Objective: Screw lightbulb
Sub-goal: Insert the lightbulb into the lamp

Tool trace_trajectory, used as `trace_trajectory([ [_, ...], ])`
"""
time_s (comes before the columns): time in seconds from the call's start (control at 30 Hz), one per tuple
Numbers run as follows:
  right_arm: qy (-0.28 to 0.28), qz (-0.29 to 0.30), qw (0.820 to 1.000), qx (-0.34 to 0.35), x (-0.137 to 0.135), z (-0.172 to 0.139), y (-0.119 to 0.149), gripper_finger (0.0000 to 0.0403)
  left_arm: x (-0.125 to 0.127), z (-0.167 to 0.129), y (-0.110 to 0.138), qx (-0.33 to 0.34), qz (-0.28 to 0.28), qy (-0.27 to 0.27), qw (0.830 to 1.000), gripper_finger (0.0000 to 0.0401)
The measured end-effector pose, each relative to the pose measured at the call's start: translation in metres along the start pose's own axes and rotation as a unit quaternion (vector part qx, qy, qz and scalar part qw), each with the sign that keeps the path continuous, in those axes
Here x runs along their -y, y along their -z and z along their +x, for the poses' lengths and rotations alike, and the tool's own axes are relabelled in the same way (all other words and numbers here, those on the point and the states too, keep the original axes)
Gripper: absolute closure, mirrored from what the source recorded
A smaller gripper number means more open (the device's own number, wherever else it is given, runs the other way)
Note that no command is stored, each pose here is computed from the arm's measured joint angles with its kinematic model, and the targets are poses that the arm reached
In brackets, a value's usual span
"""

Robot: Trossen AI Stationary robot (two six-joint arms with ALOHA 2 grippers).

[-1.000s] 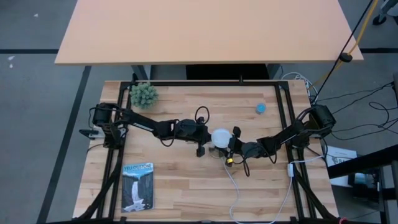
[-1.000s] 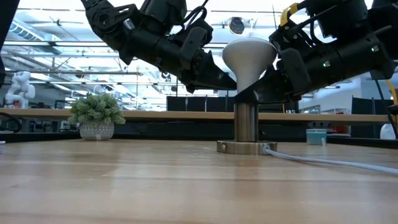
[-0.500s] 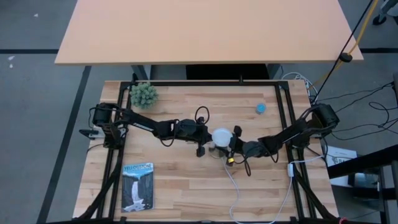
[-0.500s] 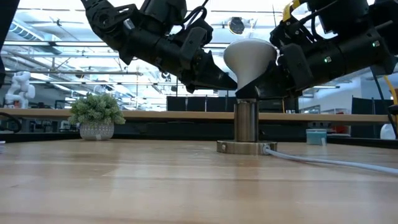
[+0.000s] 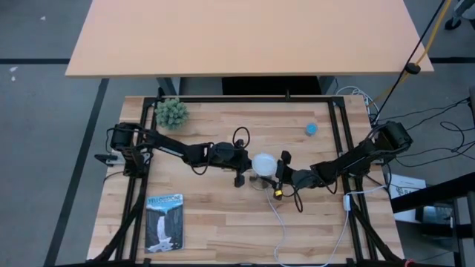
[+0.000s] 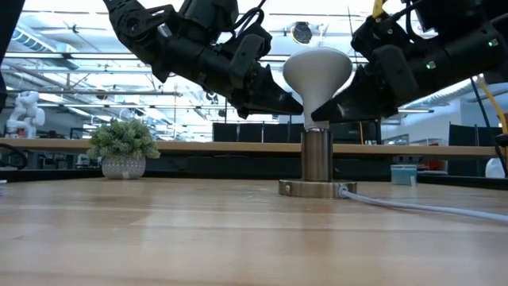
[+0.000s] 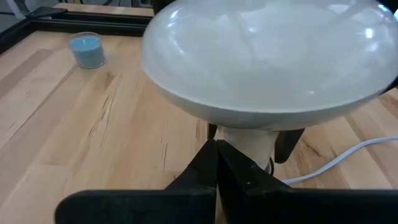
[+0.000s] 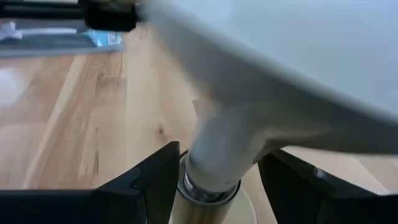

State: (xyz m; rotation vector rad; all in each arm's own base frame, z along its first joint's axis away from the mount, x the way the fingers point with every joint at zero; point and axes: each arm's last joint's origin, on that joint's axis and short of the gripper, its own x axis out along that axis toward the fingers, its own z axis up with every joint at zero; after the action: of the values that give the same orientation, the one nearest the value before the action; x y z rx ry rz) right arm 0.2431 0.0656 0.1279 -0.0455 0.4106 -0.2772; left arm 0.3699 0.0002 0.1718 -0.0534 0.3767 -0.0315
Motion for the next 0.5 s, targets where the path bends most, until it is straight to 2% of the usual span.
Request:
trace_trajectory([
  [0.5, 0.001, -0.010, 1.000, 0.000, -0.0002, -0.0013, -0.0007, 0.0195, 0.0000, -0.0001, 0.0000, 0.000, -0.004, 0.000, 1.000, 0.0399],
])
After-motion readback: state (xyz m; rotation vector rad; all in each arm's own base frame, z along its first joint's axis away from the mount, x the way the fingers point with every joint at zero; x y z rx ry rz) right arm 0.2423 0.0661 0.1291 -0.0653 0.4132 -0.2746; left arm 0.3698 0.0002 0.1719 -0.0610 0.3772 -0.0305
